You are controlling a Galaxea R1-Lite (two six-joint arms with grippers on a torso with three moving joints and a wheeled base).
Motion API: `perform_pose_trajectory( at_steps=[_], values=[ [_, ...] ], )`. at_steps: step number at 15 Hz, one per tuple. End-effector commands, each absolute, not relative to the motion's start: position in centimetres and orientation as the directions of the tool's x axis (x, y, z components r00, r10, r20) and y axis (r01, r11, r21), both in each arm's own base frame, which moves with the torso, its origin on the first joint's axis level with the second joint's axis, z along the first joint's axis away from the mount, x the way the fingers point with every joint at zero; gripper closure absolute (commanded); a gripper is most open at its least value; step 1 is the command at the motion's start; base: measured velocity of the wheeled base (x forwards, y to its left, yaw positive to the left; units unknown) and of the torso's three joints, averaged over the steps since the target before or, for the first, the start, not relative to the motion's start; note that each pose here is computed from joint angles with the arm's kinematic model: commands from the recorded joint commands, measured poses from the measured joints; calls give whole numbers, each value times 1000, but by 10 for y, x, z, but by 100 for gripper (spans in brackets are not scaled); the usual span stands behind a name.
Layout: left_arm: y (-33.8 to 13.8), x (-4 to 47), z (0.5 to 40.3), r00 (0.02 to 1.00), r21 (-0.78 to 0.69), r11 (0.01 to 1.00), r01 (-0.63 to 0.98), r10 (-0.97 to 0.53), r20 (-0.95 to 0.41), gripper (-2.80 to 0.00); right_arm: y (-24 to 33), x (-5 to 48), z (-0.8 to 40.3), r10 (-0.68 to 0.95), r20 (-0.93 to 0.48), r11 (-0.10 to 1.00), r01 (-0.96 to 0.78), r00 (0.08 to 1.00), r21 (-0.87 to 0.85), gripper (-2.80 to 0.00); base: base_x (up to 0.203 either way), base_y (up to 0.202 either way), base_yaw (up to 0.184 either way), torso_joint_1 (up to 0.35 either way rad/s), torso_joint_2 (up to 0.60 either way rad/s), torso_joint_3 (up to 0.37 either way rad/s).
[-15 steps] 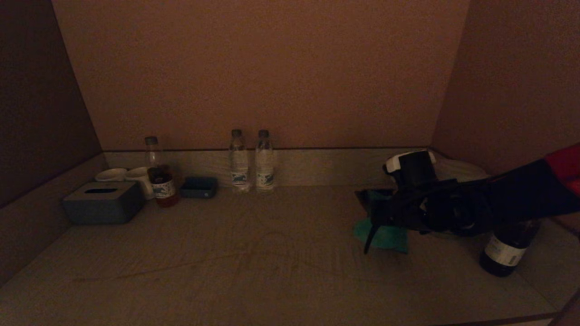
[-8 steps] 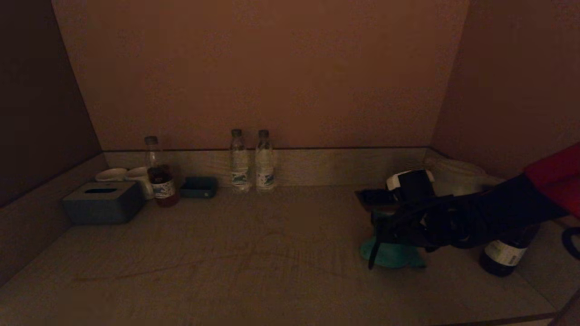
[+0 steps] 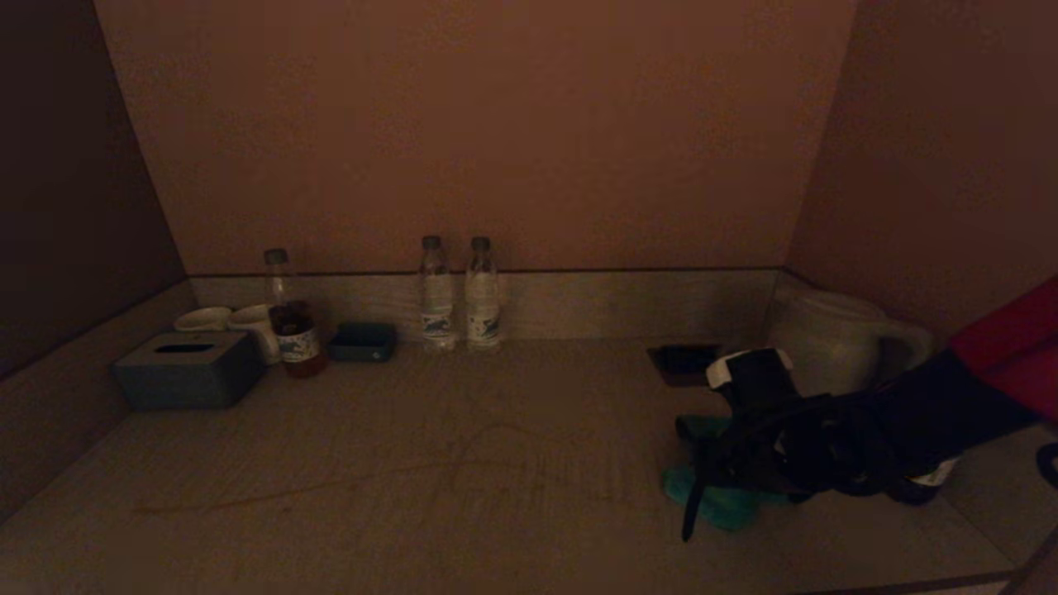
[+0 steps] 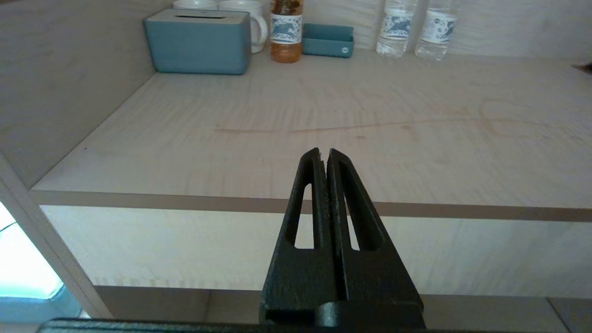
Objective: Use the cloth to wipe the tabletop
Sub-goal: Sweep the stains on the table
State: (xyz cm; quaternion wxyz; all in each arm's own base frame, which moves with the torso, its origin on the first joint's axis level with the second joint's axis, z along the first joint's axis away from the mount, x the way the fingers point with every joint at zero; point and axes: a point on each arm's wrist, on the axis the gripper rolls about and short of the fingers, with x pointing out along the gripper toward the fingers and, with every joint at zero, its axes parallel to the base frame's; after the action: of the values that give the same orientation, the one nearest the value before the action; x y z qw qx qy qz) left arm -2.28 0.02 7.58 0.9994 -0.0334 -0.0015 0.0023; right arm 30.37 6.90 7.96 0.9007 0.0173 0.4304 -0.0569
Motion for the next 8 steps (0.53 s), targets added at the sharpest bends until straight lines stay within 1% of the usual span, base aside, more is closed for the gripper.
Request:
perform_pose_trajectory(
  at_steps=[1,3,5,8],
  values=[
    [0,-23,76,1000,-67,998,-4,5,3,0,76,293,86,-65,-766,996,90,640,-9,0,0,0,0,0,0,0],
    [0,-23,76,1000,-67,998,-4,5,5,0,88,284,90,-33,-760,998,58,649,6,0,0,0,0,0,0,0],
    [0,-23,76,1000,-67,998,-4,5,3,0,114,272,91,28,-758,999,-5,651,33,0,0,0,0,0,0,0],
    [0,-23,76,1000,-67,998,-4,5,3,0,137,265,96,85,-743,996,-70,664,51,0,0,0,0,0,0,0]
  ],
)
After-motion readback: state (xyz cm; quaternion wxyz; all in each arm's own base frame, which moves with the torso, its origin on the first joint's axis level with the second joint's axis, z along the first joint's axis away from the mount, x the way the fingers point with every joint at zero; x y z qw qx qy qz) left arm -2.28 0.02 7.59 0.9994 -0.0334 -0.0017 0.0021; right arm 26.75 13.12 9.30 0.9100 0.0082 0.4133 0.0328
